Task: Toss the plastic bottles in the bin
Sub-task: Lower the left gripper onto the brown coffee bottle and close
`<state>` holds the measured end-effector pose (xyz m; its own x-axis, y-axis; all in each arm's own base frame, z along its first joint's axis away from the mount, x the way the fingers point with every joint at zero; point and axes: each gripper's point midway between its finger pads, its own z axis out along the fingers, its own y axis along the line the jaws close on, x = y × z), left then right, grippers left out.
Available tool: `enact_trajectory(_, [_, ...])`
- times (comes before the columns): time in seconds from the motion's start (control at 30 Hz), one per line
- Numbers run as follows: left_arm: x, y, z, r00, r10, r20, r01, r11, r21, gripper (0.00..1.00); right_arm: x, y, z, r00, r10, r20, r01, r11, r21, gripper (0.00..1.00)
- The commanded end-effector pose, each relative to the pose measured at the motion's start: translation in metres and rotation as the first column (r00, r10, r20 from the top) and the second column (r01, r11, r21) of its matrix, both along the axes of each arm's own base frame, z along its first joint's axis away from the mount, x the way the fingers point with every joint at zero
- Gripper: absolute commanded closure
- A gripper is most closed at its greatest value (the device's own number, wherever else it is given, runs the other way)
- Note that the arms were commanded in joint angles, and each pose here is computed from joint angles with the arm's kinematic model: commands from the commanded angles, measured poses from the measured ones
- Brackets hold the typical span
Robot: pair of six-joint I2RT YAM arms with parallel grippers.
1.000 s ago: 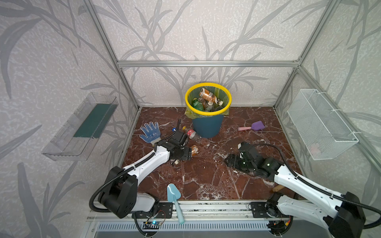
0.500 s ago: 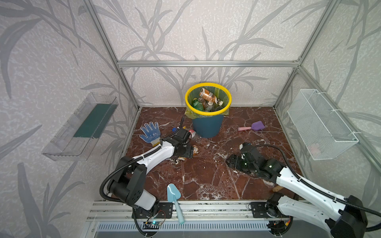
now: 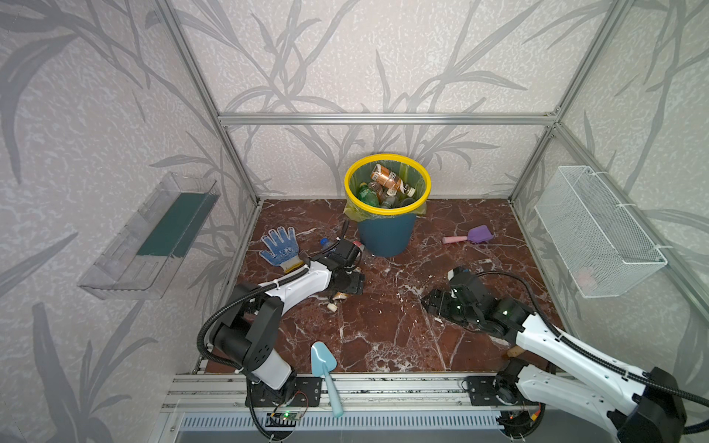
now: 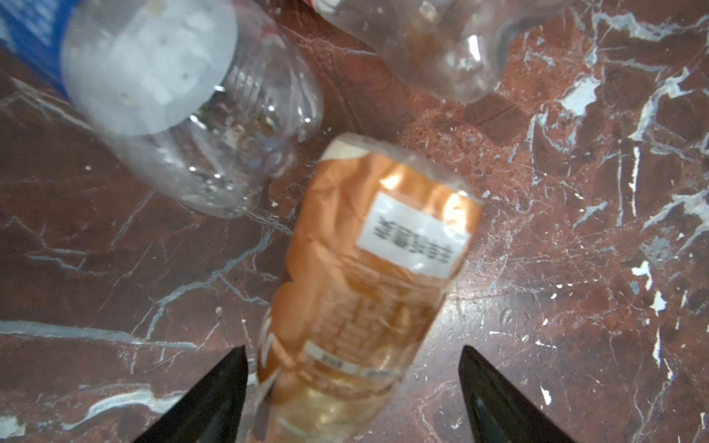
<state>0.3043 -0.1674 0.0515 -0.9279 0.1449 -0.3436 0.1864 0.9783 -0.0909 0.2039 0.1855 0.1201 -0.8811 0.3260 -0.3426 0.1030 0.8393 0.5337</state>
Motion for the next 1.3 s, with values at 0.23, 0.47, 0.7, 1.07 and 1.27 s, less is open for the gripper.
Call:
enact_trajectory(0.23, [-0.012,-0.018,-0.005,1.0,-0.009,-0.007,0.009,0.999,-0.032,0.23,-0.001,-0.005,-0.005,1.0,-0.017,0.001,0.017,1.0,-0.015,0.16])
enact_trajectory(0.47, [-0.009,-0.02,-0.009,1.0,-0.009,-0.014,0.009,1.0,-0.029,0.27,-0.002,-0.005,-0.006,1.0,-0.019,-0.002,0.019,1.0,-0.018,0.16])
enact_trajectory(0.7, [-0.01,-0.022,-0.014,0.999,-0.012,-0.031,0.011,1.0,-0.029,0.31,-0.002,-0.006,-0.008,1.0,-0.022,-0.002,0.022,1.0,-0.019,0.16])
enact_trajectory(1.07, [-0.011,-0.023,-0.01,0.999,-0.022,-0.027,0.021,0.999,-0.039,0.39,0.002,-0.005,-0.007,1.0,-0.027,0.014,0.027,1.0,-0.015,0.17])
enact_trajectory(1.27, [-0.015,-0.022,-0.006,0.999,-0.03,-0.022,0.029,0.998,-0.049,0.46,0.005,-0.001,-0.008,1.0,-0.02,0.009,0.02,1.0,-0.02,0.18])
